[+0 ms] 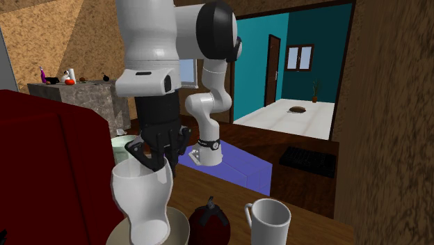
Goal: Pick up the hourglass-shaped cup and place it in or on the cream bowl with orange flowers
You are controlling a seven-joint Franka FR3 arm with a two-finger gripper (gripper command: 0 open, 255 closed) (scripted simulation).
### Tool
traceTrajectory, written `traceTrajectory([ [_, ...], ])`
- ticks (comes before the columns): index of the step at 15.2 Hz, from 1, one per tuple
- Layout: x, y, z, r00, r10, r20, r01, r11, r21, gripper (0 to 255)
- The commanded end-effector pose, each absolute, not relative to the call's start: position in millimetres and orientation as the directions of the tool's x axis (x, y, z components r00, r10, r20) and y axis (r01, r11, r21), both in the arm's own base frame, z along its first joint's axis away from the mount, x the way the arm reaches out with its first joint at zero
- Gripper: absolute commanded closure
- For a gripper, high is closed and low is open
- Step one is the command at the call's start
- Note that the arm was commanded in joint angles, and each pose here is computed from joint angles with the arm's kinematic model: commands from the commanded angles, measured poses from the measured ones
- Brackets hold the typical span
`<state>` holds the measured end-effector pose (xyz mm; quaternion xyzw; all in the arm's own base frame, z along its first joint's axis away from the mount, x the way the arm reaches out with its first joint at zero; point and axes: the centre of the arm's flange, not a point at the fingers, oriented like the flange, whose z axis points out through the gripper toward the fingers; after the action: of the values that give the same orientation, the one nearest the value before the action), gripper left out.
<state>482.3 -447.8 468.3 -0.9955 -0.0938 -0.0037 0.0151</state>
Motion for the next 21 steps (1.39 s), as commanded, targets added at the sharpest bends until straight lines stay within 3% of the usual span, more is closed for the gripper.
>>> traceTrajectory([
  [1,482.2,-447.9,468.4,0.982,0.187,0.011,0.187,-0.982,-0.029,255],
  [3,482.2,-447.9,468.4,0.982,0.187,0.011,0.187,-0.982,-0.029,255],
  [4,482.2,-447.9,468.5,0.982,0.187,0.011,0.187,-0.982,-0.029,0],
  [9,482.2,-447.9,468.4,0.982,0.187,0.011,0.187,-0.982,-0.029,0],
  [13,482.0,-449.4,518.4,0.982,0.187,0.011,0.187,-0.982,-0.029,0],
  [21,482.0,-449.4,518.4,0.982,0.187,0.011,0.187,-0.982,-0.029,0],
])
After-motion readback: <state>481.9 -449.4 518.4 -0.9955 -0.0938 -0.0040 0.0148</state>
